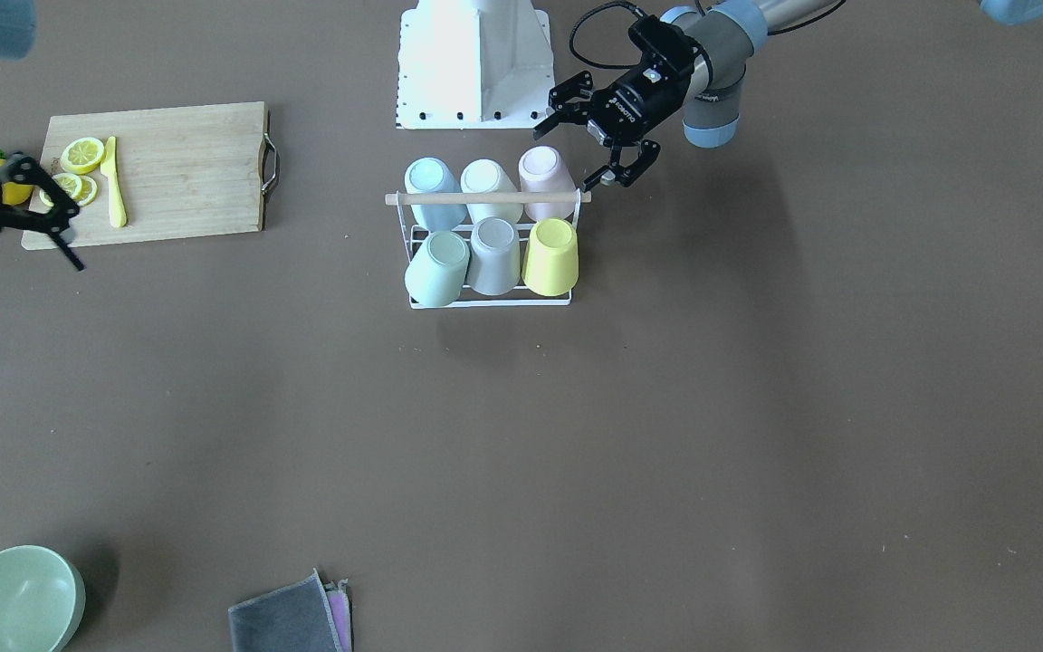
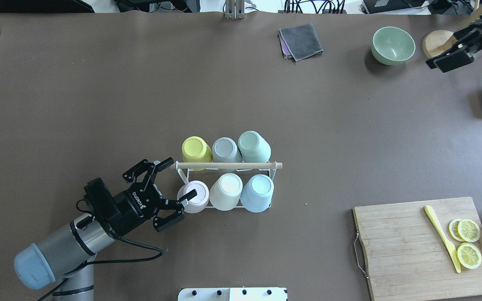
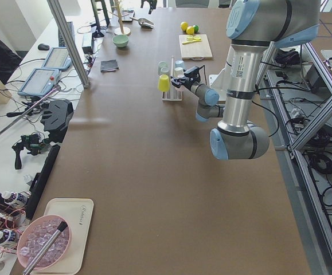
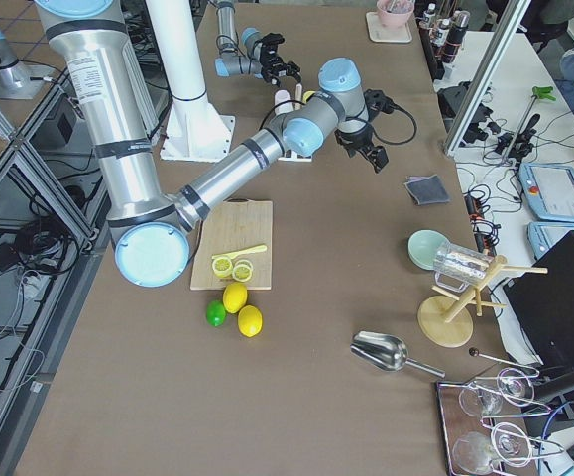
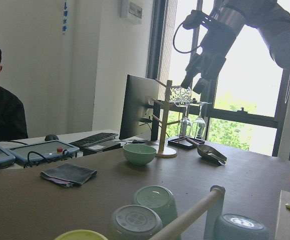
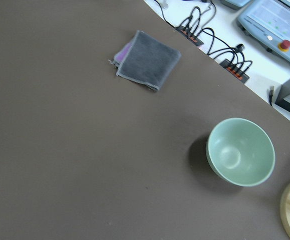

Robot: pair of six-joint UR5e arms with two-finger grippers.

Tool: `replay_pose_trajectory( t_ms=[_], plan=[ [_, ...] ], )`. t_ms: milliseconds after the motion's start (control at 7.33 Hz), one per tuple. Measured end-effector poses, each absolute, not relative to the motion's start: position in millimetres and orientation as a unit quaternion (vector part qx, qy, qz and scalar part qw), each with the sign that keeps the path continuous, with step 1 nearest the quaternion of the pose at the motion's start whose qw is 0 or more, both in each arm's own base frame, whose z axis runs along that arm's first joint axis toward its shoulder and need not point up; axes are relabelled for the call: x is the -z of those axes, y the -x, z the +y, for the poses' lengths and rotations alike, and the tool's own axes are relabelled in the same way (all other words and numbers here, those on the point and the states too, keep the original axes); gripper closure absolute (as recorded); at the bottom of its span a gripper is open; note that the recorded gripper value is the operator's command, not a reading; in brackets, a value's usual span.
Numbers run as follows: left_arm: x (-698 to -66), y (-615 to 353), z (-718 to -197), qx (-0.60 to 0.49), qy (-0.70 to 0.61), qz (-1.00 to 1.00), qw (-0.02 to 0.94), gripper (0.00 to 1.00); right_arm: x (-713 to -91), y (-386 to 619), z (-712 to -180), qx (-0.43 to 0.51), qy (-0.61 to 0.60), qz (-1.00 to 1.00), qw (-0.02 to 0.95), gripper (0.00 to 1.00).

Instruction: Place cup on cup holder

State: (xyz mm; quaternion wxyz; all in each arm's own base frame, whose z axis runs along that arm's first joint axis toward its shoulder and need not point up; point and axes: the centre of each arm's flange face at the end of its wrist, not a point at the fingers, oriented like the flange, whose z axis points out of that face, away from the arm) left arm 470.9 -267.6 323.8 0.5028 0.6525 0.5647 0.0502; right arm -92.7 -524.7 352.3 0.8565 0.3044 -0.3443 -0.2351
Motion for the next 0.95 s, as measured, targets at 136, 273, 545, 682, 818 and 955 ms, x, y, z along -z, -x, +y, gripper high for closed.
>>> replay_pose_trajectory(
  t_ms=[136, 273, 545, 682, 818, 955],
  plan=[
    [-321.7, -469.3, -267.8, -0.047, -0.653, 0.566, 0.501, 0.02, -407.6, 41.0, -509.8, 0.185, -0.254, -0.361, 0.878, 0.00],
    [-318.3, -466.5, -269.9, -0.044, -0.655, 0.566, 0.499, 0.02, -466.1, -6.5, -492.2, 0.128, -0.200, -0.383, 0.893, 0.00],
    [-308.6, -452.1, -288.1, -0.031, -0.667, 0.556, 0.496, 0.02, -576.8, -73.8, -467.6, 0.030, -0.118, -0.398, 0.909, 0.00],
    [-299.9, -441.5, -304.5, -0.026, -0.675, 0.542, 0.501, 0.02, -625.3, -91.7, -453.2, 0.009, -0.090, -0.388, 0.917, 0.00],
    [-290.1, -426.3, -329.4, -0.024, -0.684, 0.515, 0.516, 0.02, -668.0, -100.8, -439.4, 0.008, -0.066, -0.370, 0.927, 0.00],
    [-284.1, -408.8, -358.4, -0.021, -0.694, 0.480, 0.535, 0.02, -700.3, -104.1, -431.7, 0.004, -0.041, -0.359, 0.932, 0.00]
  ],
)
